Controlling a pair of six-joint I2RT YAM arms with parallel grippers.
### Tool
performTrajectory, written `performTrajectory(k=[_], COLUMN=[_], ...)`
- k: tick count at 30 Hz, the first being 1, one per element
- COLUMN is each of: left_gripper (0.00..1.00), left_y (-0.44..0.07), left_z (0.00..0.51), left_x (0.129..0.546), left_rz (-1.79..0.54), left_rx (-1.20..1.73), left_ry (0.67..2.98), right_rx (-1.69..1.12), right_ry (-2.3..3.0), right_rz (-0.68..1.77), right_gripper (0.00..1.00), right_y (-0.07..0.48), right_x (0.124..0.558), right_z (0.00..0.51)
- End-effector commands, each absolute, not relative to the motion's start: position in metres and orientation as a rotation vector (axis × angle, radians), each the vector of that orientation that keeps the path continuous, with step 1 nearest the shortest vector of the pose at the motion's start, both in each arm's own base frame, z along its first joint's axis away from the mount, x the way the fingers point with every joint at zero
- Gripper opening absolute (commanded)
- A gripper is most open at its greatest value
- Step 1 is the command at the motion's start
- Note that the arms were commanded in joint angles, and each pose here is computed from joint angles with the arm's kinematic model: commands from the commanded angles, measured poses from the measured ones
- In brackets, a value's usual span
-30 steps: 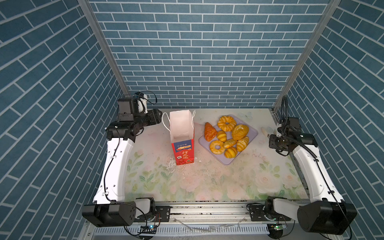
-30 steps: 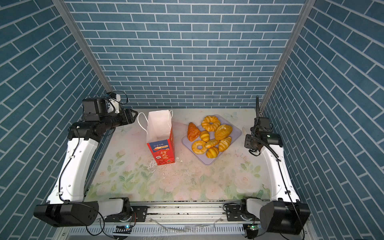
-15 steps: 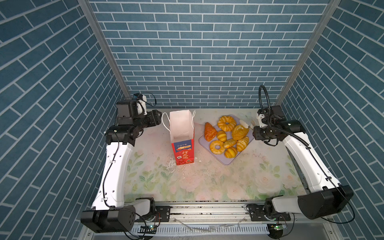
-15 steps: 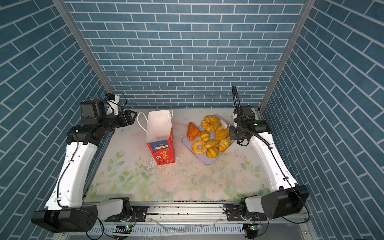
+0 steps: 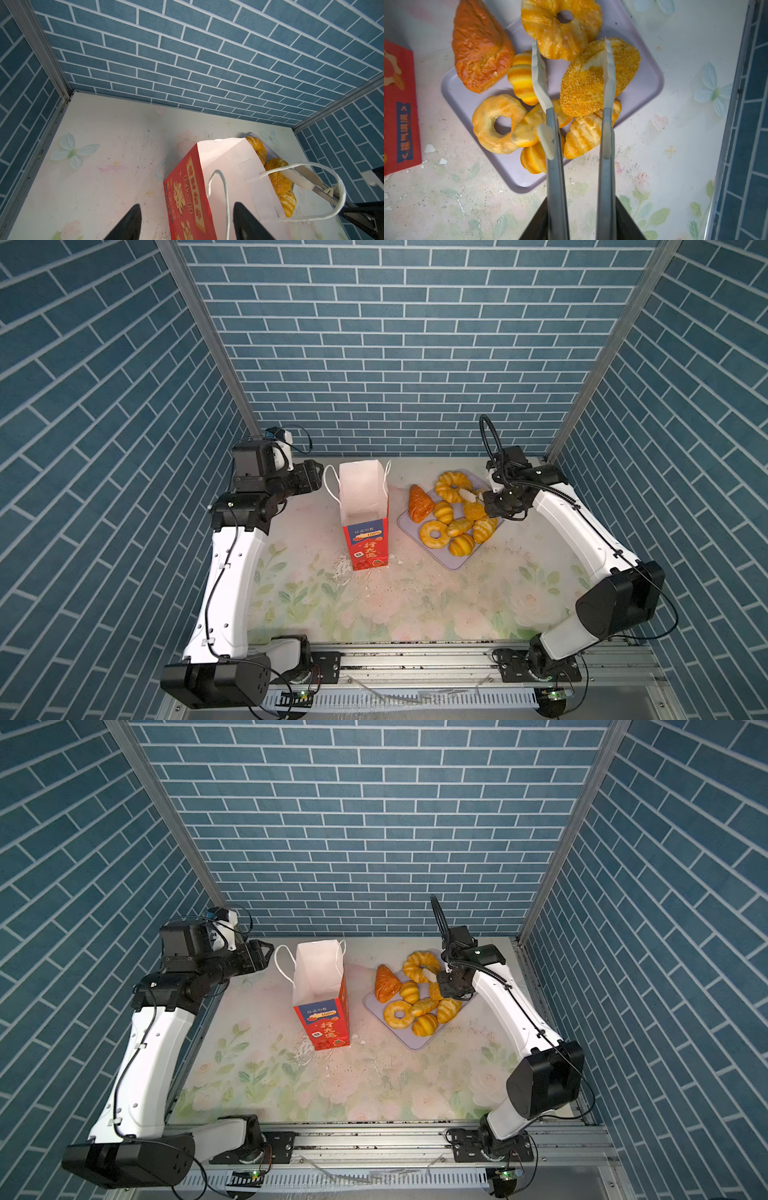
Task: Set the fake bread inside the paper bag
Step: 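Lower the tongs onto the sesame bun and pinch it with the right gripper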
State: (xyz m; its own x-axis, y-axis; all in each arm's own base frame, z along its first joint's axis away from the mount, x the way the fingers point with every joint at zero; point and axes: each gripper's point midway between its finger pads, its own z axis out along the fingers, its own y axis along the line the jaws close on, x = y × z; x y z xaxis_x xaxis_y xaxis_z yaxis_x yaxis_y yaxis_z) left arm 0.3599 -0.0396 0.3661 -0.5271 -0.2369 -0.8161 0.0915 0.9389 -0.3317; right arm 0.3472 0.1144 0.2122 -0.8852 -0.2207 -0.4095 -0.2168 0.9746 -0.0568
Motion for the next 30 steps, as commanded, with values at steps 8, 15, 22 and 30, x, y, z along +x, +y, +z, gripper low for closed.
performTrajectory(k=[8, 15, 22, 30], left_gripper=[0.71, 0.71, 0.71, 0.71], left_y=[-0.039, -0.038, -0.037, -0.039], left_z=[0.362, 0.361, 0.359, 0.359], left_x=[0.365, 0.364, 0.363, 0.364], left_rz=[-0.413, -0.401, -0.384, -0.398], left_rx=[-0.091, -0.081, -0.074, -0.071], left_ry=[2.096, 2.100, 2.108, 2.103], right_rx=[0.001, 0.166, 0.227, 0.198], right_ry=[2.769, 2.815, 2.779, 2.774], right_rz=[-0.016, 0.005, 0.060, 0.012], right_gripper=[0.50, 0.57, 0.57, 0.47], right_y=[0.108, 0.111, 0.118, 0.112], right_x=[0.347, 0.363, 0.386, 0.384], right_z=[0.201, 0.175, 0.162, 0.160])
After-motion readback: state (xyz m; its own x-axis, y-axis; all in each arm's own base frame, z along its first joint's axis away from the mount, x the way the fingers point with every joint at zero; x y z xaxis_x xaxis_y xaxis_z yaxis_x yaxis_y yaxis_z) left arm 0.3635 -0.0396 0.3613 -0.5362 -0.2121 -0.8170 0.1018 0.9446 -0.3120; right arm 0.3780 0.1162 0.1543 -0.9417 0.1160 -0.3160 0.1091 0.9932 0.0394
